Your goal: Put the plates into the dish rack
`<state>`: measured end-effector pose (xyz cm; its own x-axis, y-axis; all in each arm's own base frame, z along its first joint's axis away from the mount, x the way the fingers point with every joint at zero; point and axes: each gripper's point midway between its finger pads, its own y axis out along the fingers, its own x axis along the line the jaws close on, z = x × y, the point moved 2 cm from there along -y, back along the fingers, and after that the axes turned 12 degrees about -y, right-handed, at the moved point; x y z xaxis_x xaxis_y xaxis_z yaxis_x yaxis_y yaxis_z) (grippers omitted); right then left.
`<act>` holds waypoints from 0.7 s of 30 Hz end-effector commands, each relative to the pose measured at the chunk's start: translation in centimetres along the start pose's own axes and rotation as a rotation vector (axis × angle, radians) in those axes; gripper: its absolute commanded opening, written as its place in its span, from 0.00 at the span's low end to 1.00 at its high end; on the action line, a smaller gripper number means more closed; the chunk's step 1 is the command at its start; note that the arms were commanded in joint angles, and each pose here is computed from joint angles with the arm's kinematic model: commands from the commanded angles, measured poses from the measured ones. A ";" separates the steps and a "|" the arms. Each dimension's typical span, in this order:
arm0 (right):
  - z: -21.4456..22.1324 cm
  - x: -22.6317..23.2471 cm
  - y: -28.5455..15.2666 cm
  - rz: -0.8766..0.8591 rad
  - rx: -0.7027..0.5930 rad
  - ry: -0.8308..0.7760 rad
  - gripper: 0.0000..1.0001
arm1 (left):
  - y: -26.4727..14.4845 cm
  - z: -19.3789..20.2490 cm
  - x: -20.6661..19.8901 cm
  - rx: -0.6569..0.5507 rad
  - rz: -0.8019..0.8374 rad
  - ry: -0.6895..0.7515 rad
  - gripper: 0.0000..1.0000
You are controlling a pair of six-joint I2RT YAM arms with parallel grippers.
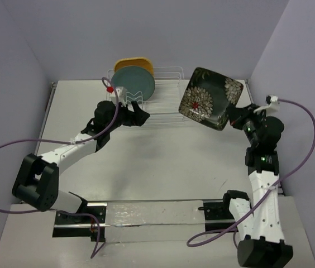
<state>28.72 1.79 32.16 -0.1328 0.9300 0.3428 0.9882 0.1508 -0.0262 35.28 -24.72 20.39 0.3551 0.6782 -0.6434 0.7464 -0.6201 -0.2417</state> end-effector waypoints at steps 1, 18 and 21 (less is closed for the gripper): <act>-10.0 5.2 2.6 -0.140 -0.267 -0.134 0.00 | -2.1 -3.0 -0.2 -0.162 -0.051 -0.061 0.99; -14.1 18.8 17.8 -0.403 -0.318 -0.700 0.00 | -12.1 -2.2 6.2 -0.416 -0.424 -0.285 0.99; -13.5 21.5 19.3 -0.471 -0.363 -0.854 0.00 | -13.6 -1.4 7.3 -0.443 -0.464 -0.310 0.99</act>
<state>47.27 18.00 40.56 -0.5016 0.8287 -0.2481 0.8600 0.5087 -0.0397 29.61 -13.10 21.39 -0.0726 0.6729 -0.7361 0.9637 -0.1428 -0.2257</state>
